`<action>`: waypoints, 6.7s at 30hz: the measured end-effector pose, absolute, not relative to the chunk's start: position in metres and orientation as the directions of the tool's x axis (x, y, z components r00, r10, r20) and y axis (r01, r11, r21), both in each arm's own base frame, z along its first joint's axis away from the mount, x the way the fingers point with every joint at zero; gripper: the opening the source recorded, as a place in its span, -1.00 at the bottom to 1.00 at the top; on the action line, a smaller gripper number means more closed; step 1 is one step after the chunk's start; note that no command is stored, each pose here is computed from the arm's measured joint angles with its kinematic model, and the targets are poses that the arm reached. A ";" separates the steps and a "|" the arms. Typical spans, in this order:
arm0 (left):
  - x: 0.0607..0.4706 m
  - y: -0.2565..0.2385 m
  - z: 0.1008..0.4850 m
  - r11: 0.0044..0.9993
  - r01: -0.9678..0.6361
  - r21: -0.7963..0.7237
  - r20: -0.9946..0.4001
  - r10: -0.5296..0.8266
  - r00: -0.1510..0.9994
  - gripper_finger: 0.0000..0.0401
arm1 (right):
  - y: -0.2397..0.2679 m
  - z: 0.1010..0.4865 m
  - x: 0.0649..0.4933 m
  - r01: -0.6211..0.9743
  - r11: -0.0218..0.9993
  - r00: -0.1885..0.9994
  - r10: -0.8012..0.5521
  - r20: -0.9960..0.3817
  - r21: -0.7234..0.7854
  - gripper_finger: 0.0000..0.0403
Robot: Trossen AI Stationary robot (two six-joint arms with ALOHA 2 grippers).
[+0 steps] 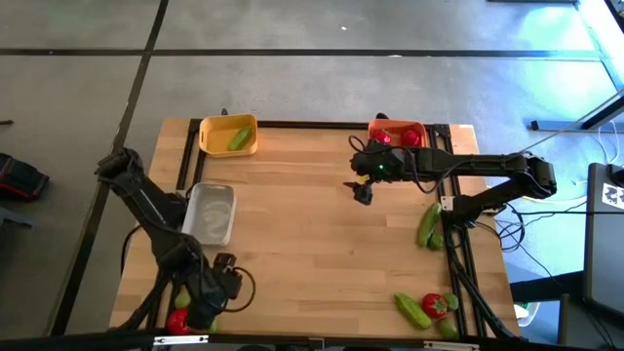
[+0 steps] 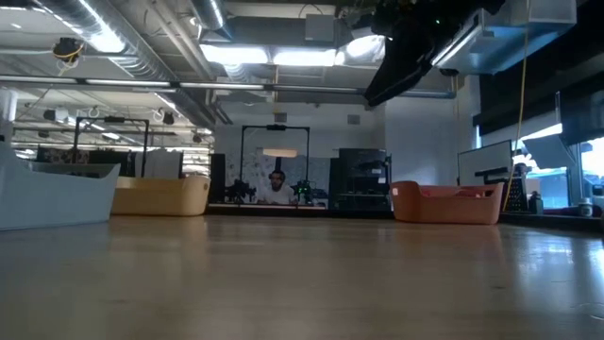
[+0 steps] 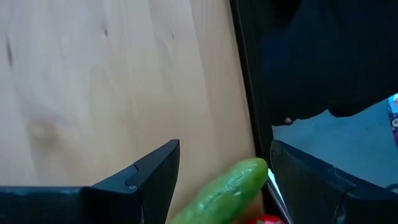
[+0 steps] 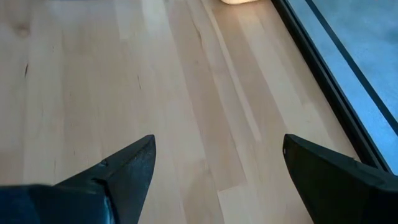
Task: Sort produce into baskets
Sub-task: Put the bottom left green cucumber into the yellow bin
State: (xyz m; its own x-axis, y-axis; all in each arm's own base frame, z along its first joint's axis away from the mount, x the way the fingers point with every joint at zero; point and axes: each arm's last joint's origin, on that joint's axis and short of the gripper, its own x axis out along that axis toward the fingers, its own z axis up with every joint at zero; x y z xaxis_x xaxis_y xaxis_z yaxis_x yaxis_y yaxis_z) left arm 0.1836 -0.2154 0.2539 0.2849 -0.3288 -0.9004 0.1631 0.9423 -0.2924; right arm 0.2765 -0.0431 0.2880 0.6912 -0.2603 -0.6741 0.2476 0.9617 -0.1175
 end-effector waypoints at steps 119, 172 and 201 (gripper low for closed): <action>0.193 0.013 0.319 0.554 -0.822 0.132 -0.505 0.752 0.425 -0.02 | -0.045 0.282 0.270 0.270 0.941 0.608 -0.330 -0.722 -0.203 0.68; 0.161 0.182 0.182 0.087 -0.935 0.344 -0.587 0.797 -0.142 -0.03 | -0.048 0.269 0.287 0.267 0.926 0.597 -0.376 -0.708 -0.267 0.68; 0.163 0.186 0.193 0.164 -0.932 0.323 -0.624 0.777 -0.080 0.35 | -0.048 0.268 0.287 0.266 0.926 0.591 -0.375 -0.714 -0.267 0.68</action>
